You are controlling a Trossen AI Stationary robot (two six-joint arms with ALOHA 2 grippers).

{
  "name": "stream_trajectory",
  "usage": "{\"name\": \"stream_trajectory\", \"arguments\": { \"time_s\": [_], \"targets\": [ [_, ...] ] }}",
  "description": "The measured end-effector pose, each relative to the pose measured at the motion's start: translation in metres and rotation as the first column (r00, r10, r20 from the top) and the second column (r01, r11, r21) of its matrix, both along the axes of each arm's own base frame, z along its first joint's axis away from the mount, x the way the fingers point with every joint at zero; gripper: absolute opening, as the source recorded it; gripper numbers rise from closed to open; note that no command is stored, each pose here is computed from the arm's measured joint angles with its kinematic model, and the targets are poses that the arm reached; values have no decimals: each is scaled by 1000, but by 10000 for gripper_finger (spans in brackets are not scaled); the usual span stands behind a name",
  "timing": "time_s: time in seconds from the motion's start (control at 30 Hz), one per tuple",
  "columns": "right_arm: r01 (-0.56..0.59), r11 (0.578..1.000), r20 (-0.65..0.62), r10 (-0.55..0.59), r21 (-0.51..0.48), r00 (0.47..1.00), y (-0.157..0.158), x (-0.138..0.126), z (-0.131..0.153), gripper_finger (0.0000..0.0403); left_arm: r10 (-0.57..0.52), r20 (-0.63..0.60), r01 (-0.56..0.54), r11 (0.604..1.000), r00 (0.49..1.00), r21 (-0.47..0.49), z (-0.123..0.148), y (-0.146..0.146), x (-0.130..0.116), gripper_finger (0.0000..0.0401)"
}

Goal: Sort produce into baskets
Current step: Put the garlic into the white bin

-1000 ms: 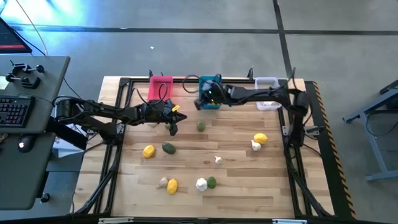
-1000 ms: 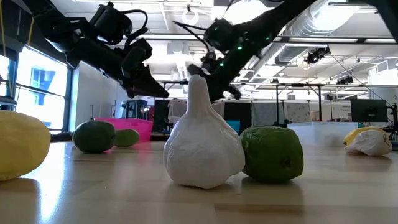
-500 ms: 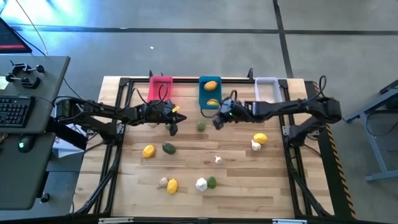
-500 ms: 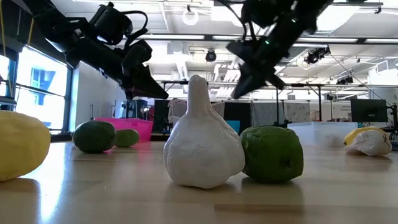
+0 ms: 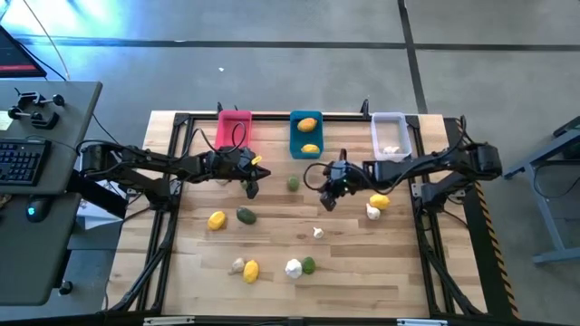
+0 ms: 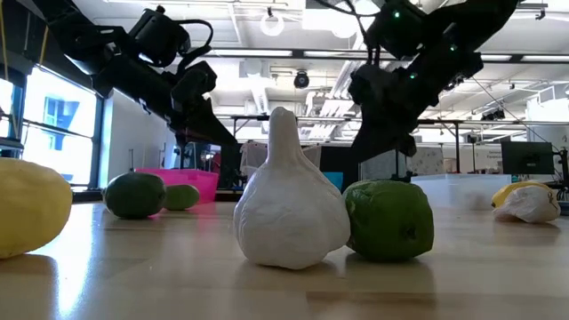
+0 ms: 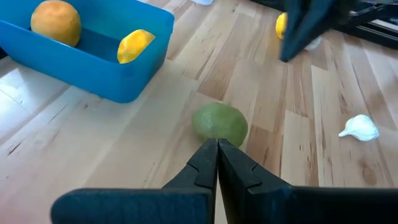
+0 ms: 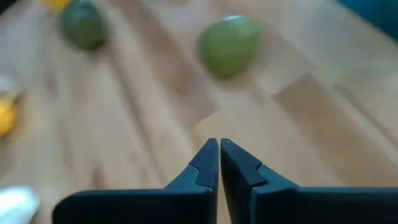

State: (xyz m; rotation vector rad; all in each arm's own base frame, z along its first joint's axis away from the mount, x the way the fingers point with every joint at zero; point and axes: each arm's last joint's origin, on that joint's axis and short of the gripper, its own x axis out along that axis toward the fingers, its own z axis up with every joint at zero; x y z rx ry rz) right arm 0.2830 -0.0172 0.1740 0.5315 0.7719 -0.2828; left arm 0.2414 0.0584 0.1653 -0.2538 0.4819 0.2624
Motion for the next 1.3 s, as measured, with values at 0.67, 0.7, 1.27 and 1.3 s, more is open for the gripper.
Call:
{"name": "stream_trajectory", "arguments": {
  "time_s": [0.67, 0.7, 1.27, 1.3],
  "targets": [
    [-474, 868, -45, 473, -148, 880, 90, -2, -14, 226, -28, -12, 29, 998, 1000, 56, 0, 1, 0, 0],
    [-471, 870, -52, 469, -147, 882, 89, 0, -17, 226, -28, -11, 29, 998, 1000, 56, 0, 1, 0, 0],
    [-566, 817, -64, 563, -110, 824, 92, 11, -44, 133, 13, -14, -12, 998, 1000, 68, 0, 2, 0, 0],
    [-579, 807, -65, 575, -114, 815, 92, 11, -44, 123, 18, -15, -16, 997, 1000, 71, 0, 2, 0, 0]
  ]
}}
